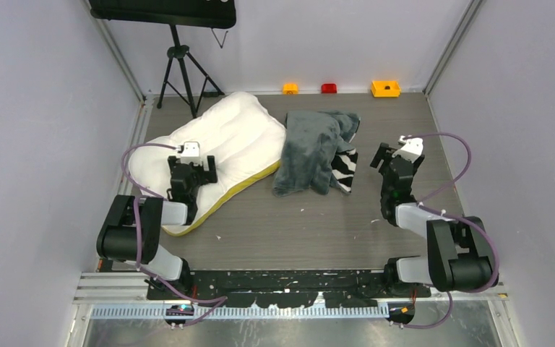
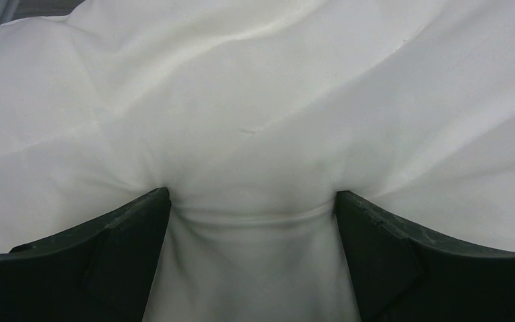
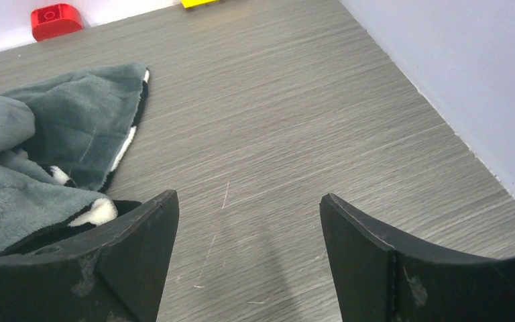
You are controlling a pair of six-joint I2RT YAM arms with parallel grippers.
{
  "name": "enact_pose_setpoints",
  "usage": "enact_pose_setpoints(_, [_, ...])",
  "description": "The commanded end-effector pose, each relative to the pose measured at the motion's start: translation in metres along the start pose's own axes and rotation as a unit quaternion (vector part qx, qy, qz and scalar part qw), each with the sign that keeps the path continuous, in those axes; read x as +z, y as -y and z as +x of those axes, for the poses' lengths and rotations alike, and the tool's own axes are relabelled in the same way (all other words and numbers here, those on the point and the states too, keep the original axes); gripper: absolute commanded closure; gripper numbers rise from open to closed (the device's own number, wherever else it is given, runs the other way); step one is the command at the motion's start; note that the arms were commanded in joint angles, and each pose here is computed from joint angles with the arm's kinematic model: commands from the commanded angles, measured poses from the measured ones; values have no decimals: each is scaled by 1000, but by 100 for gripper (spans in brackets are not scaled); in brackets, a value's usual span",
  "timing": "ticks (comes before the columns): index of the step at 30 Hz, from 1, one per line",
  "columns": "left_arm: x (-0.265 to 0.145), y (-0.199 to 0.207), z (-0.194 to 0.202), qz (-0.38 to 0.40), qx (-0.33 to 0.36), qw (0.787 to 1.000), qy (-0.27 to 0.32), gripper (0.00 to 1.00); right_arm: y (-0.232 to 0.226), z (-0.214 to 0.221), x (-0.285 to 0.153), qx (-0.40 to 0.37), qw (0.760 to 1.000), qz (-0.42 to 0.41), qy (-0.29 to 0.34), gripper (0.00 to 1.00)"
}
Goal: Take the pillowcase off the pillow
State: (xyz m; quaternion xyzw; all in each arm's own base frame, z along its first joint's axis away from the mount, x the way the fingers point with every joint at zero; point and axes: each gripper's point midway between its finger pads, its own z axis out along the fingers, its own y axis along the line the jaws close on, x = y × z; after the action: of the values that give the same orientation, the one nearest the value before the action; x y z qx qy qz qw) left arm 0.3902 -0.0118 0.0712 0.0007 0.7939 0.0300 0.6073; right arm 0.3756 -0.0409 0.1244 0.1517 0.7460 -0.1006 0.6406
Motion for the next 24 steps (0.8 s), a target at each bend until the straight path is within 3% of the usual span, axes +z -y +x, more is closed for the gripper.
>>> enact_pose_setpoints(1, [1, -7, -2, -8, 10, 1000, 11, 1, 9, 20, 2, 23, 999, 24, -1, 19])
enact_pose_setpoints(4, [2, -7, -1, -7, 10, 1000, 10, 0, 14, 42, 8, 21, 999, 40, 18, 15])
enact_pose_setpoints(8, [2, -7, -2, -8, 10, 1000, 11, 0, 10, 46, 16, 25, 999, 24, -19, 13])
enact_pose_setpoints(10, [2, -7, -2, -8, 10, 1000, 11, 0, 12, 49, 18, 27, 999, 23, -28, 18])
enact_pose_setpoints(11, [2, -7, -2, -9, 10, 1000, 11, 0, 13, 46, 18, 28, 999, 24, -21, 9])
enact_pose_setpoints(12, [2, -7, -2, -8, 10, 1000, 11, 0, 14, 49, 17, 27, 999, 26, -27, 7])
enact_pose_setpoints(24, [3, -7, -2, -8, 10, 1000, 9, 0, 12, 47, 18, 28, 999, 23, -22, 6])
